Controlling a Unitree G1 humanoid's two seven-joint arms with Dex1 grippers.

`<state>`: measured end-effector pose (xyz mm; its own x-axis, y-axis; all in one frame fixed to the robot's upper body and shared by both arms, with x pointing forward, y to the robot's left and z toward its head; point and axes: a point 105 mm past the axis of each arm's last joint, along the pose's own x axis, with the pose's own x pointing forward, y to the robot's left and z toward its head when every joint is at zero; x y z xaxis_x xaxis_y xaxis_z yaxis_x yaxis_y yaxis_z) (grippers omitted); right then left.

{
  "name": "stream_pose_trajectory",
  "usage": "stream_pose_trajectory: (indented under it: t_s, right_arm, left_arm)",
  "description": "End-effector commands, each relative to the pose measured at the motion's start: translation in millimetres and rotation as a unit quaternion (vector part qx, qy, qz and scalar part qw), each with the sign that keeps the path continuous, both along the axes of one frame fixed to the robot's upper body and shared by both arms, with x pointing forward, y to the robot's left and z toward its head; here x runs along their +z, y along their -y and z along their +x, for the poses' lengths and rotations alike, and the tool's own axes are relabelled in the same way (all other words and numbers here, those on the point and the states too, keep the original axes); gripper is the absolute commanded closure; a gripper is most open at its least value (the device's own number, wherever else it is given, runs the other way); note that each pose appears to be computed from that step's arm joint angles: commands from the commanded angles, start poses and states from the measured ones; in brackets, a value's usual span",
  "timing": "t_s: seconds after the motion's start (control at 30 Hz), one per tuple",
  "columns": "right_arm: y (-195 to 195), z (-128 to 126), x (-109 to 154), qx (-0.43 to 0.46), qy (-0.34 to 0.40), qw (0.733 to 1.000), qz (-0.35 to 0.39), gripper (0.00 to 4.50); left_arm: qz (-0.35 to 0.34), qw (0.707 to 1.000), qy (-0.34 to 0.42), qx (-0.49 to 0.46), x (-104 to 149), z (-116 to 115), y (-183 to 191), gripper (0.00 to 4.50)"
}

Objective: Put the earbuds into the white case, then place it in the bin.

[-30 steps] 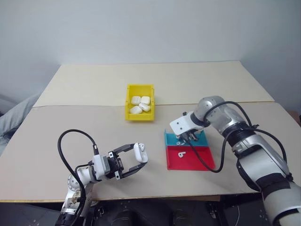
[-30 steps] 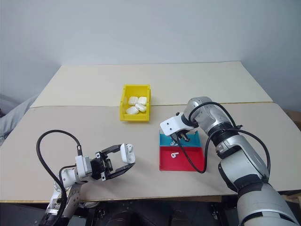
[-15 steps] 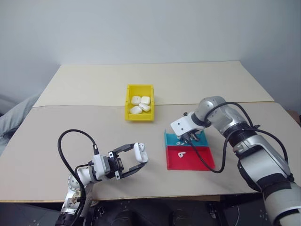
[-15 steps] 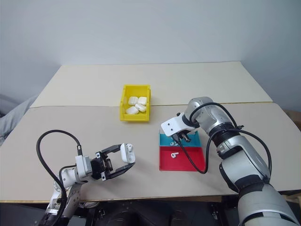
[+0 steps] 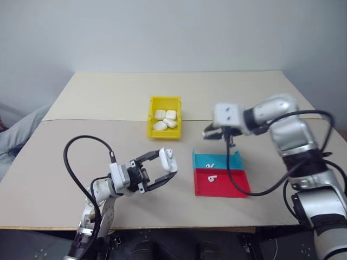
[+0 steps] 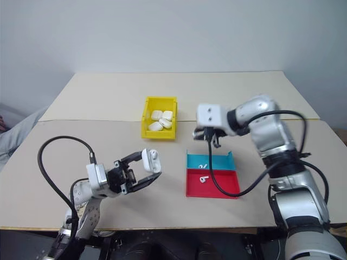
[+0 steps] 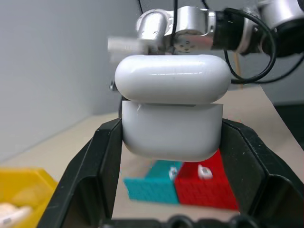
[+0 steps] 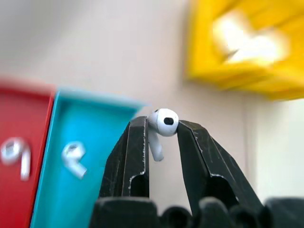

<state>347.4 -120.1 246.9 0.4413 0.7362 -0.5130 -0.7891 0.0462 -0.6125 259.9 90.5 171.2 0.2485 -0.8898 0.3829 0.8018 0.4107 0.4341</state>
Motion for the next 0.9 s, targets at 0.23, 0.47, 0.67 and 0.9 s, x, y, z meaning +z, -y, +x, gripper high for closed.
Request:
stream_pose_trajectory:
  t_s: [0.23,0.47,0.67,0.9]
  right_arm:
    - [19,-94,83,0.046,-0.086,0.896,0.434,3.52]
    - [4,-126,64,0.082,-0.133,0.870,0.467,3.52]
    - [-14,-138,53,0.119,-0.137,0.851,0.493,3.52]
    - [-21,-139,49,0.141,-0.135,0.849,0.492,3.52]
  left_arm:
    - [-0.063,0.994,0.014,-0.087,48,-5,36,1.70]
    - [-0.075,0.990,0.013,-0.120,60,-5,49,1.70]
    - [-0.077,0.990,0.007,-0.120,63,-6,51,1.70]
    - [-0.068,0.991,0.004,-0.118,66,-10,48,1.70]
